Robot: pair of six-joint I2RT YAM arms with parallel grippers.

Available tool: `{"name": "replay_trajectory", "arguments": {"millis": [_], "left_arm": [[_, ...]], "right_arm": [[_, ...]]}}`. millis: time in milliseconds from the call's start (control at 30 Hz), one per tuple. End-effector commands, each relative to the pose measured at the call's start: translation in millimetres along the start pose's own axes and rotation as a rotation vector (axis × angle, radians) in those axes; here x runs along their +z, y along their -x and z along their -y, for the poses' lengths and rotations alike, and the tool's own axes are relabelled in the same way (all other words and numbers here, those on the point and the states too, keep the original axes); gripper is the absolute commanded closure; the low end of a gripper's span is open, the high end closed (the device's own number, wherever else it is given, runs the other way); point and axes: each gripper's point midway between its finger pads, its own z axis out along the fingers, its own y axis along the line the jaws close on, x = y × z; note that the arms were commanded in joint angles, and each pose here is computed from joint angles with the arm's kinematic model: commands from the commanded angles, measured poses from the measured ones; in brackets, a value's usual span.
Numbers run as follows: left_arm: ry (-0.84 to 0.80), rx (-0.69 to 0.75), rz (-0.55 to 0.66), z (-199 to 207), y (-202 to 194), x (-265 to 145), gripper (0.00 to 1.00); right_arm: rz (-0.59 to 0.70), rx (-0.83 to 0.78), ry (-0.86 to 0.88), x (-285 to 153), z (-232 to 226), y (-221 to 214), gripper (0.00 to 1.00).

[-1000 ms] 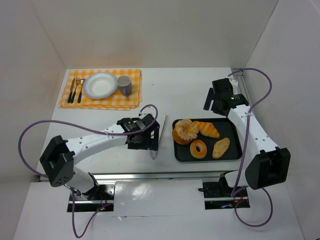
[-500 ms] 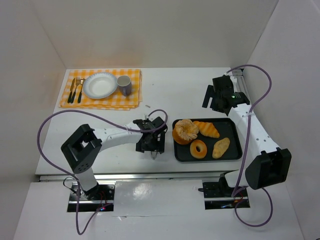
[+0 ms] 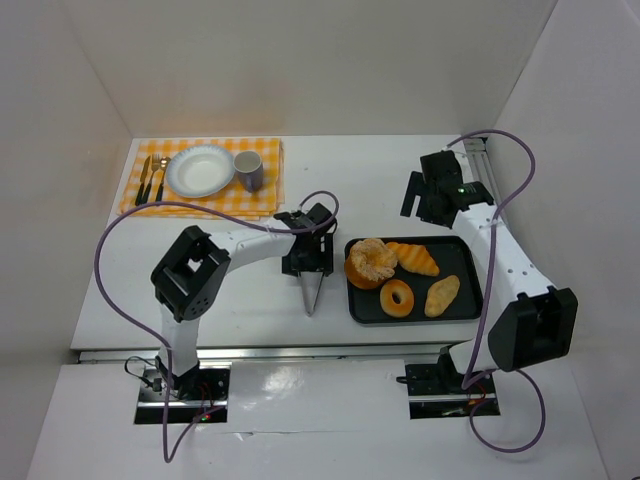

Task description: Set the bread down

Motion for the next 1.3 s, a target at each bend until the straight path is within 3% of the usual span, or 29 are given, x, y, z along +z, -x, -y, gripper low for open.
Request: {"name": "replay_trajectory", "arguments": {"millis": [0, 133, 233, 267, 367, 500, 767, 967, 1133, 1267], "left_arm": [[0.01, 0.033, -0.005, 1.8, 1.0, 0.7, 0.1], [0.01, 0.043, -0.005, 1.6, 2.2, -5.1, 0.3], [-0.015, 0.057, 0.062, 3.7, 16.4, -30.8, 0.42], [-0.011, 0.079, 0.078, -1.5, 21.5, -38.5, 0.51], [-0.045, 0.099, 0.134, -6.8, 36.2, -70.0, 0.61], [-0.141, 0.228, 0.214, -5.4, 54.1, -124.8, 0.67], [-0.367, 0.348, 0.218, 5.5, 44.7, -202.3, 0.69], [-0.552, 0.33, 0.116, 24.3, 15.0, -233.7, 0.67], [-0.646, 0.274, 0.045, 34.6, -0.5, -249.2, 0.49], [-0.641, 0.239, 0.062, 36.3, 5.2, -254.3, 0.42]], "right_arm": [[0.047, 0.006, 0.031, -9.3, -9.5, 18.2, 0.0], [0.031, 0.0, 0.024, -3.7, -10.3, 15.2, 0.0], [0.04, -0.015, 0.028, -2.5, -12.2, 19.7, 0.0], [0.041, -0.026, 0.028, -1.4, -13.0, 21.5, 0.0], [0.06, -0.029, 0.026, -2.0, -15.9, 32.8, 0.0], [0.078, -0.036, 0.006, -5.0, -14.5, 43.8, 0.0], [0.097, -0.035, 0.011, -13.8, -17.4, 52.3, 0.0], [0.133, -0.023, 0.004, -32.1, -12.5, 66.3, 0.0], [0.182, -0.003, 0.011, -54.6, -9.2, 83.6, 0.0], [0.209, 0.009, 0.022, -66.5, -7.6, 90.1, 0.0]]}}
